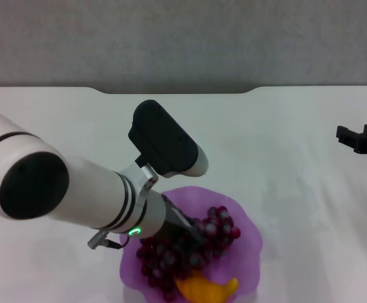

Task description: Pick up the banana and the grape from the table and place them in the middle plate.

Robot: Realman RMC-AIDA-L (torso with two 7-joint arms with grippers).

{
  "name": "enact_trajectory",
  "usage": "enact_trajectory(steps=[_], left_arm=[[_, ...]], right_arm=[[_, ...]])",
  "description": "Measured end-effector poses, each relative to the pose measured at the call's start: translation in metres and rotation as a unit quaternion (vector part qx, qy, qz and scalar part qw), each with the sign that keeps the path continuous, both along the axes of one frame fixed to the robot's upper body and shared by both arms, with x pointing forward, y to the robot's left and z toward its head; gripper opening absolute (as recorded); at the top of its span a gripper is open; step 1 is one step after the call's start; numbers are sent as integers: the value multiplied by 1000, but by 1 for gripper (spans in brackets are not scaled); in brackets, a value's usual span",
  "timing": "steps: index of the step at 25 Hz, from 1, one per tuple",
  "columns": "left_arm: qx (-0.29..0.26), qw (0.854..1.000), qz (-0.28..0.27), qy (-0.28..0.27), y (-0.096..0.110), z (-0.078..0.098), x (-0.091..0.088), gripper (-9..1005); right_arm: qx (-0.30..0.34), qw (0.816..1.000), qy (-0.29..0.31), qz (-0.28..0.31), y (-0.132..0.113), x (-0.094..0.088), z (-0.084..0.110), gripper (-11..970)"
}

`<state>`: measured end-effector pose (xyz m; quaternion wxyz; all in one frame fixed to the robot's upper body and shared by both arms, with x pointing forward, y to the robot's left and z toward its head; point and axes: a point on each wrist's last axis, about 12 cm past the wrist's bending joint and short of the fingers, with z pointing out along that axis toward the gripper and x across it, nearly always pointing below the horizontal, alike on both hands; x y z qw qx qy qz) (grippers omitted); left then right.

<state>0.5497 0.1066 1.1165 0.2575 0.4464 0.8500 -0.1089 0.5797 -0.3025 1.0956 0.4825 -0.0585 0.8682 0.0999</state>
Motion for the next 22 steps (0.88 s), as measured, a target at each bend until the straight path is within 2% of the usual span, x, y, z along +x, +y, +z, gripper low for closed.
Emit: enact_trajectory(steps=[5, 10, 15, 18, 20, 22], left_arm=[[-10, 1000, 1, -5, 0, 1, -1, 322], [-26, 999, 0, -19, -1, 11, -2, 371], [-63, 996, 12, -62, 7, 37, 0, 601], [-99, 988, 39, -109, 20, 63, 9, 740], [-116, 983, 56, -132, 28, 73, 14, 833], [-132, 975, 80, -161, 41, 80, 21, 871]], right_arm=[[0, 1000, 0, 0, 0, 0, 0, 606], [0, 1000, 0, -1, 0, 0, 0, 606], [0, 1000, 1, -2, -1, -1, -1, 606], [1, 1000, 0, 2, 1, 0, 1, 606], [1, 1000, -1, 5, 2, 0, 2, 606], [1, 1000, -1, 6, 3, 1, 2, 606]])
